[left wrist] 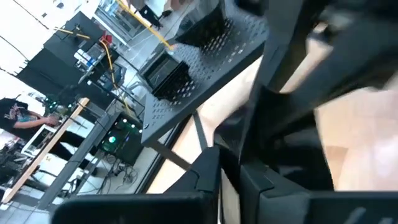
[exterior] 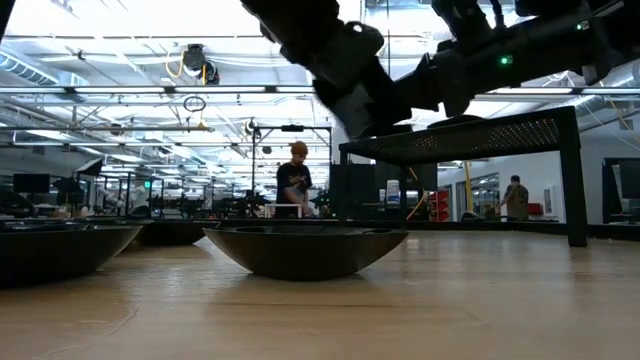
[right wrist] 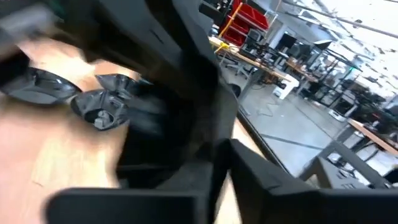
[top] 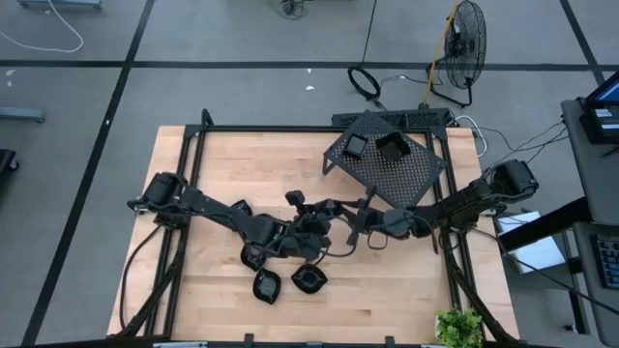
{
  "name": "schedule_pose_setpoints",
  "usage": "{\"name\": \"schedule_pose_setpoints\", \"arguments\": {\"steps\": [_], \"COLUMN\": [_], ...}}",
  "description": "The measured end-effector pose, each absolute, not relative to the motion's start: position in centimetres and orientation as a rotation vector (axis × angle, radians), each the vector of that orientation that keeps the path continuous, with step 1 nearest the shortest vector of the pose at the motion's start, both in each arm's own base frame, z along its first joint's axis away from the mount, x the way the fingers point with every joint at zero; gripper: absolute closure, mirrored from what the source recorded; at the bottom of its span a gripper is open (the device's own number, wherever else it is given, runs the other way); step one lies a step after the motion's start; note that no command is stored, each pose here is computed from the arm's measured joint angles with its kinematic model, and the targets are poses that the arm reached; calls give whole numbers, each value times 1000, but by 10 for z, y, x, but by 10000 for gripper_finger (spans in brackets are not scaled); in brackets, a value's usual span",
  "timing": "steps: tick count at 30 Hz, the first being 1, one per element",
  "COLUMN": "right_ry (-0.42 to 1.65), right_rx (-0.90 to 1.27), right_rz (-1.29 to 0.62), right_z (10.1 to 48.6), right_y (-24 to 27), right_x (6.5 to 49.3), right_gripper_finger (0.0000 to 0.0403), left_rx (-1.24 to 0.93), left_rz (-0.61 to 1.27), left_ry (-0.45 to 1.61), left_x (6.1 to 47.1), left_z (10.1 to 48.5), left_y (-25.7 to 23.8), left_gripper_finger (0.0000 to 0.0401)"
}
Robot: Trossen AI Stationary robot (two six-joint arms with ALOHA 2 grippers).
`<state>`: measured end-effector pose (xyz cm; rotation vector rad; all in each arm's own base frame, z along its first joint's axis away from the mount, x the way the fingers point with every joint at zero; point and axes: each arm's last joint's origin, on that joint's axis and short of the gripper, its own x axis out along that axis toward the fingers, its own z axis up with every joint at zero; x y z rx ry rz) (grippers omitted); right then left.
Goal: Pick & Place Mini shaped plates
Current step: Stack the black distorted square plate on the black distorted square plate on the shelf
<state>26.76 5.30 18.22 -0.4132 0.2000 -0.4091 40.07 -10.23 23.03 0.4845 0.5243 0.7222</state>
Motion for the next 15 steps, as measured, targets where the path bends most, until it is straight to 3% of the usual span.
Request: {"name": "schedule_pose_setpoints", "arguments": {"steps": [3,8,15], "right_ry": [200,216,231], "right_rx": [-421,-425,-431], "right_rz": [-356,-330,-327], "right_z": [181,179,177], "right_y": [54,55,55], "right_x": [268,268,268], "right_gripper_finger": [395,400,402], "left_rx": [456,412,569], "left_rz": [714,710,870], "left_ry": [481,397,365], "left_x": [402,404,382], "left_z": [240,275,308], "left_y": [-113,-136,-180], "left_gripper_finger": [346,263,151]}}
